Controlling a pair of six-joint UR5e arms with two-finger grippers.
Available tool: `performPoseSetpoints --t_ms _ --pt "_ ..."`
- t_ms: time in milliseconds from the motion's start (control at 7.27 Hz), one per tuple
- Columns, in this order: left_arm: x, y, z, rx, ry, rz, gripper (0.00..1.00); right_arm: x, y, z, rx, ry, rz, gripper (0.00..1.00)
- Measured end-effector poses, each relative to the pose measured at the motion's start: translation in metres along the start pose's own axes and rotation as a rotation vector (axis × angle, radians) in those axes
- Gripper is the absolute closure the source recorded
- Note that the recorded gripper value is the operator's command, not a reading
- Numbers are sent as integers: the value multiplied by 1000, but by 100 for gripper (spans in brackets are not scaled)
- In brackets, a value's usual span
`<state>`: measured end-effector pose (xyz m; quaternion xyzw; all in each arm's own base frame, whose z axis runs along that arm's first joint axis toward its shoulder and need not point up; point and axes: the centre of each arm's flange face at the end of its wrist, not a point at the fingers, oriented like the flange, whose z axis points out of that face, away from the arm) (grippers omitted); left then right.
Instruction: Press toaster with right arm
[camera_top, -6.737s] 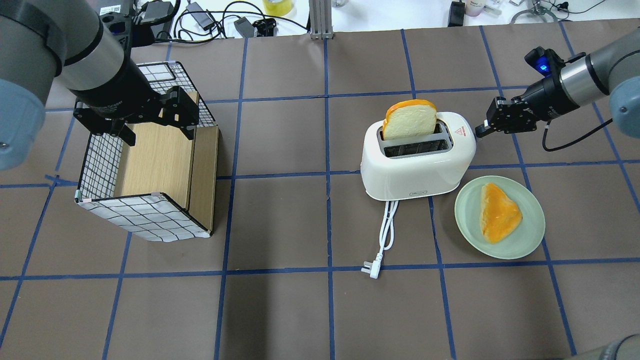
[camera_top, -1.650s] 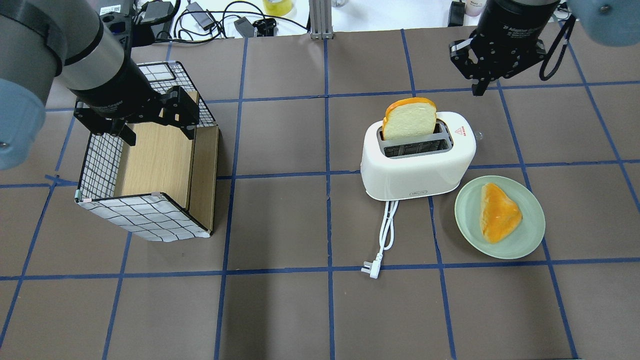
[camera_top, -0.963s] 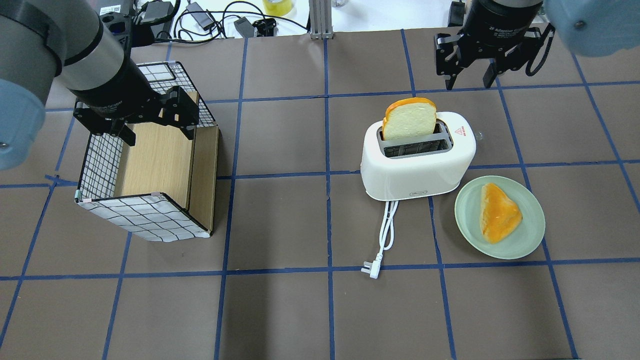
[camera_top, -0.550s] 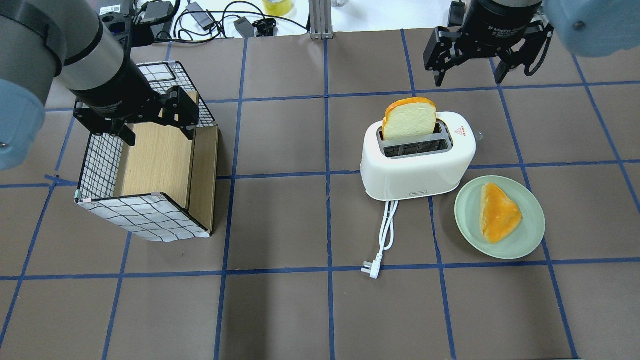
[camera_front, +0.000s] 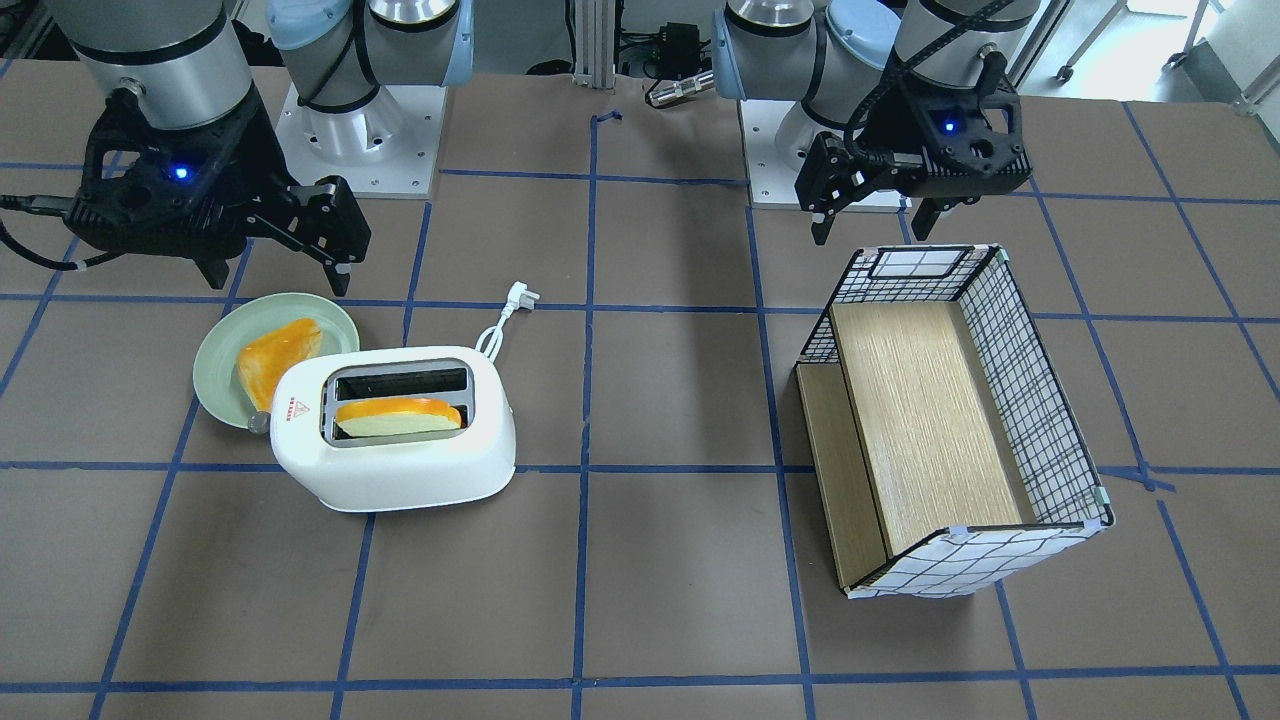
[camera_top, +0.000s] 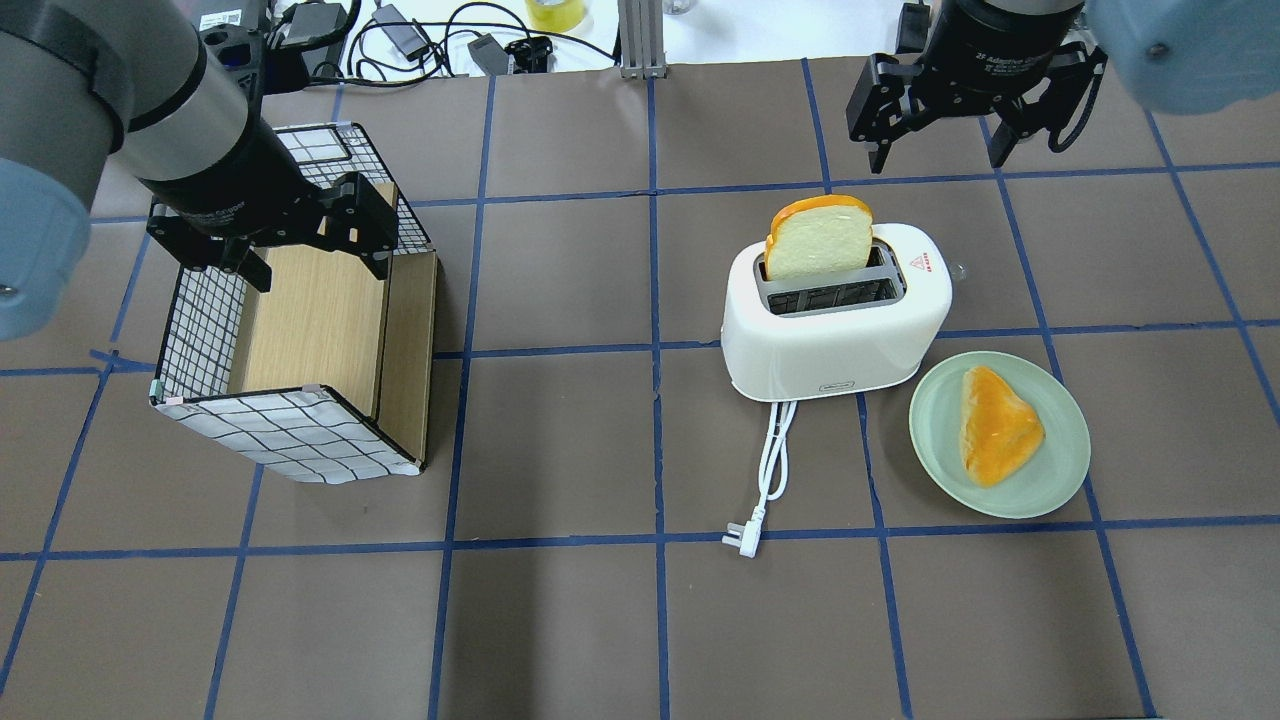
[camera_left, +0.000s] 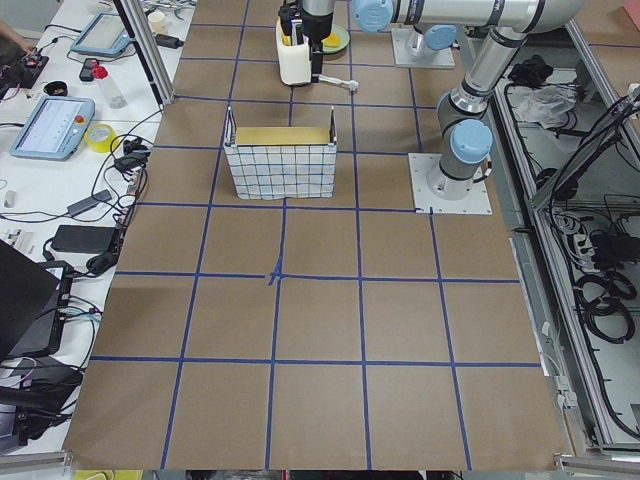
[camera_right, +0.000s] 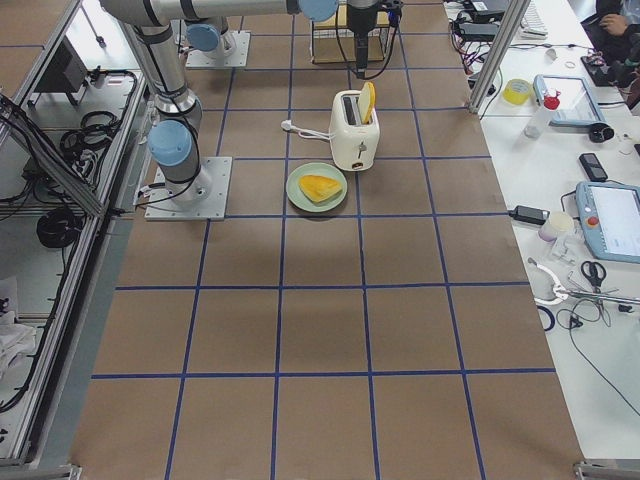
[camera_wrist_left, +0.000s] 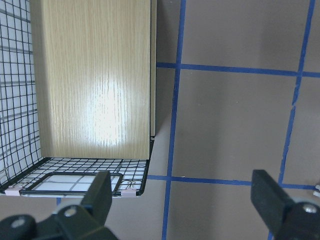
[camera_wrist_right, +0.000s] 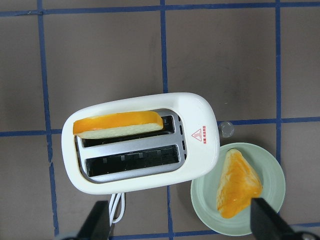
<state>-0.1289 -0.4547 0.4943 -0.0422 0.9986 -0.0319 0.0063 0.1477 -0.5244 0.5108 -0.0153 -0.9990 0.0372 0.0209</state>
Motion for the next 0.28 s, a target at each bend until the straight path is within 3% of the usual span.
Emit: performPoseSetpoints --t_ms 275 --pt "0 0 0 0 -1 0 0 1 0 1 -2 2 0 0"
